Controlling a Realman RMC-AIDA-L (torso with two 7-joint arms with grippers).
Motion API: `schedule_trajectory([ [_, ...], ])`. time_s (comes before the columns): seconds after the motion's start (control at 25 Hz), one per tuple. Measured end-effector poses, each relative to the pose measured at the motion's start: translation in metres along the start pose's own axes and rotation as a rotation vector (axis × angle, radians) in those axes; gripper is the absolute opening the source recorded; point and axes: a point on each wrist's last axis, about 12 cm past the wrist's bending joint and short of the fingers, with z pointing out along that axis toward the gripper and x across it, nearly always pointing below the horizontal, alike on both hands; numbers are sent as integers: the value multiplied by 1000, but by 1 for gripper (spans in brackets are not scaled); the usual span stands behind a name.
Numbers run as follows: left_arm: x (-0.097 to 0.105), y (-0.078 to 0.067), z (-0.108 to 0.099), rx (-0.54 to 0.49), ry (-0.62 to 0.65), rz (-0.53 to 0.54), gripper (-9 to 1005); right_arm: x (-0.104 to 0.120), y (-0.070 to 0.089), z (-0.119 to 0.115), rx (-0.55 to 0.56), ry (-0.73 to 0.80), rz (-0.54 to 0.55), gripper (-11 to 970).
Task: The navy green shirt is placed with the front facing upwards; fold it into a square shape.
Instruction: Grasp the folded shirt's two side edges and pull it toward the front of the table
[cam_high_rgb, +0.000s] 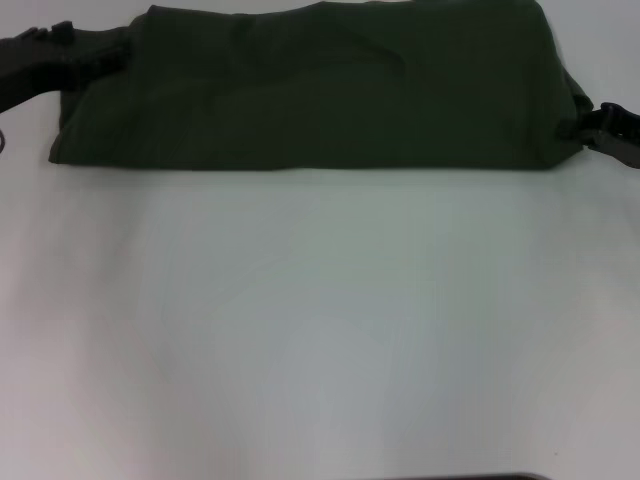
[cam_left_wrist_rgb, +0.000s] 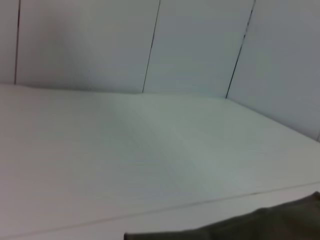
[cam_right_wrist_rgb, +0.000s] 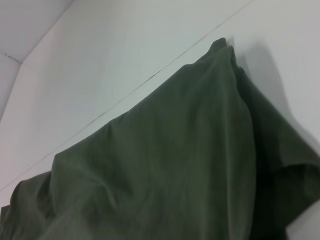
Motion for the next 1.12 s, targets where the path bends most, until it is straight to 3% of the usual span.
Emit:
schedule_trajectory([
  [0.4, 3, 9, -16, -18, 144, -47, 918, -2, 0, -1, 0, -6, -10, 15],
  [0.64, -1, 15, -25, 8, 277, -134, 917, -3, 1, -2, -8, -6, -12, 14],
  [1.12, -5, 25, -12, -104, 372, -187, 914, -3, 0, -3, -9, -7, -14, 15],
])
